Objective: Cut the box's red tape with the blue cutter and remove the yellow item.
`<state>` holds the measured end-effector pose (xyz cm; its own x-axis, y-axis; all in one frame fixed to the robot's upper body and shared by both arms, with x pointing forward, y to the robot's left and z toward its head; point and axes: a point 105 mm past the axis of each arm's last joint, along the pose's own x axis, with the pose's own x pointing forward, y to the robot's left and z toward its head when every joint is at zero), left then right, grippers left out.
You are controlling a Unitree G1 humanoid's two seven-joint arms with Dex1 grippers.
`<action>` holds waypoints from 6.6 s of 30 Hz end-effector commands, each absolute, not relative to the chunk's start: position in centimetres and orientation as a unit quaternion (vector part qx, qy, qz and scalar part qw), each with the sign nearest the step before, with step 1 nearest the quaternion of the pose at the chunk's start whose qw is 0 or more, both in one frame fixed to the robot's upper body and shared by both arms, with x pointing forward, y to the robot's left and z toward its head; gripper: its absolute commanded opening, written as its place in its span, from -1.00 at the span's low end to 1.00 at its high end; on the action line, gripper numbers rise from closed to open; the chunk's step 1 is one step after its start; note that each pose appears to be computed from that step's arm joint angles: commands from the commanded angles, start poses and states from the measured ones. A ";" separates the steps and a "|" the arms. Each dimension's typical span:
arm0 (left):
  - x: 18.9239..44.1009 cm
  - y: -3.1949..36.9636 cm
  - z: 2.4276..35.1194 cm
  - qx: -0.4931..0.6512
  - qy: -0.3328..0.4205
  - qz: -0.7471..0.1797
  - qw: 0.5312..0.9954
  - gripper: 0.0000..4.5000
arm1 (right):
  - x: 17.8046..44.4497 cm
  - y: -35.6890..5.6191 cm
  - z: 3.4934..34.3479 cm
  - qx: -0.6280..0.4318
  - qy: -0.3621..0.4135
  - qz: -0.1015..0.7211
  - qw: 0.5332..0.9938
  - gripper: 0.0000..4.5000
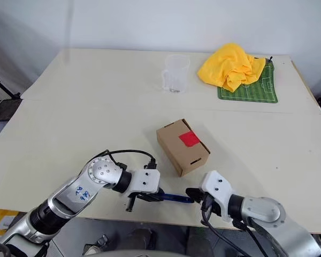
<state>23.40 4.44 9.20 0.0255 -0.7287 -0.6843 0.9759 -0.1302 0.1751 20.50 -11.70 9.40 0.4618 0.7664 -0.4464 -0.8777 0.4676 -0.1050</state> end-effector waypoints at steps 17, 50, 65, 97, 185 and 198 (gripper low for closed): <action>24.1 3.3 9.0 0.338 0.194 -0.663 0.639 -0.80 | 20.7 -10.6 6.8 -0.273 0.159 0.576 0.754 -1.00; 24.0 3.5 9.0 0.342 0.198 -0.667 0.631 -0.80 | 20.1 -11.5 9.7 -0.181 0.143 0.592 0.772 -1.00; 23.8 3.3 8.9 0.336 0.203 -0.671 0.629 -0.80 | 21.3 -13.2 9.2 -0.194 0.181 0.552 0.791 -1.00; 23.7 3.0 8.7 0.325 0.206 -0.671 0.634 -0.80 | 21.5 -9.7 8.0 -0.190 0.180 0.595 0.760 -1.00; 23.6 1.3 16.3 0.357 -0.103 -0.723 0.582 -0.80 | 21.8 -11.2 16.1 0.175 0.354 0.449 0.802 -0.01; 23.6 1.3 16.3 0.356 -0.101 -0.721 0.586 -0.80 | 22.4 -11.7 16.5 0.188 0.348 0.447 0.803 -0.01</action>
